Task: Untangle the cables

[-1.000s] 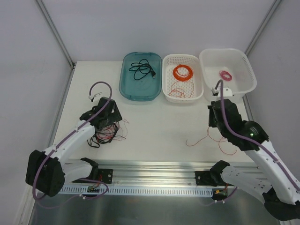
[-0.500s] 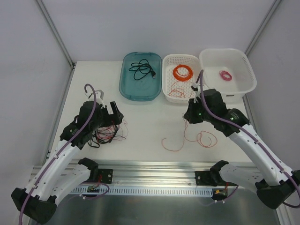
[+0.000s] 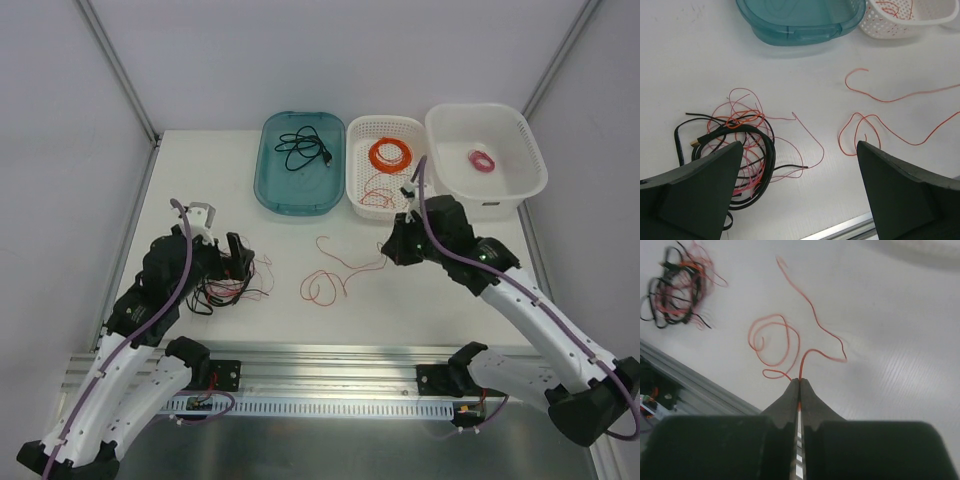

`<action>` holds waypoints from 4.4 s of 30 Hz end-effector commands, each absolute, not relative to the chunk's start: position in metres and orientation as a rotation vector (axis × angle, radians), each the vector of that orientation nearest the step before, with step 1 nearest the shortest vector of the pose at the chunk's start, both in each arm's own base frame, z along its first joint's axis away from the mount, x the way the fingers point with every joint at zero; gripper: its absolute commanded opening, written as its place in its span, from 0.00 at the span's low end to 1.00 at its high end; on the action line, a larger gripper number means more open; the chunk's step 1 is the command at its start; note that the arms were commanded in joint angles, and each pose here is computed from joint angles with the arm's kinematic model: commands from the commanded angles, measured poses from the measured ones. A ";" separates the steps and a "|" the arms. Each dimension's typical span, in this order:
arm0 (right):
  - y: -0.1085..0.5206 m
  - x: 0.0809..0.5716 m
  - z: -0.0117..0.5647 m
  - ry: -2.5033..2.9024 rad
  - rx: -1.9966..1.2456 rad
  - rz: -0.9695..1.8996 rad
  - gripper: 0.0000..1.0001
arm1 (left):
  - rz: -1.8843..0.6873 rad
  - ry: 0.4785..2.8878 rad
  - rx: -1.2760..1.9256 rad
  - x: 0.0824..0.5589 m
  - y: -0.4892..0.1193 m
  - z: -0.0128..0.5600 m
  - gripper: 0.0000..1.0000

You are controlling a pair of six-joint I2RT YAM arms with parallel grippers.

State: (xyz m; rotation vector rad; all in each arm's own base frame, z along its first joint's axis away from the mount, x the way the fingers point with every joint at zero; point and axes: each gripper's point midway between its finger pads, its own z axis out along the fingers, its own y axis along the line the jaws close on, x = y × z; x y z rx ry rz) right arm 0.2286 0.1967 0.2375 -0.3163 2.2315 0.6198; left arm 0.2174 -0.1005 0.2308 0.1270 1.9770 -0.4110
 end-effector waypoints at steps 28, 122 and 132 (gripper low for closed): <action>0.308 0.248 0.101 2.499 -0.543 0.343 0.97 | -0.147 1.966 0.039 0.225 -0.058 0.191 0.99; 0.160 0.432 0.236 2.267 -0.069 0.312 0.97 | -0.193 2.021 0.080 0.228 -0.070 0.178 0.99; 0.151 0.312 0.246 2.229 -0.106 0.477 0.97 | -0.295 2.259 -0.136 0.233 -0.092 0.148 0.99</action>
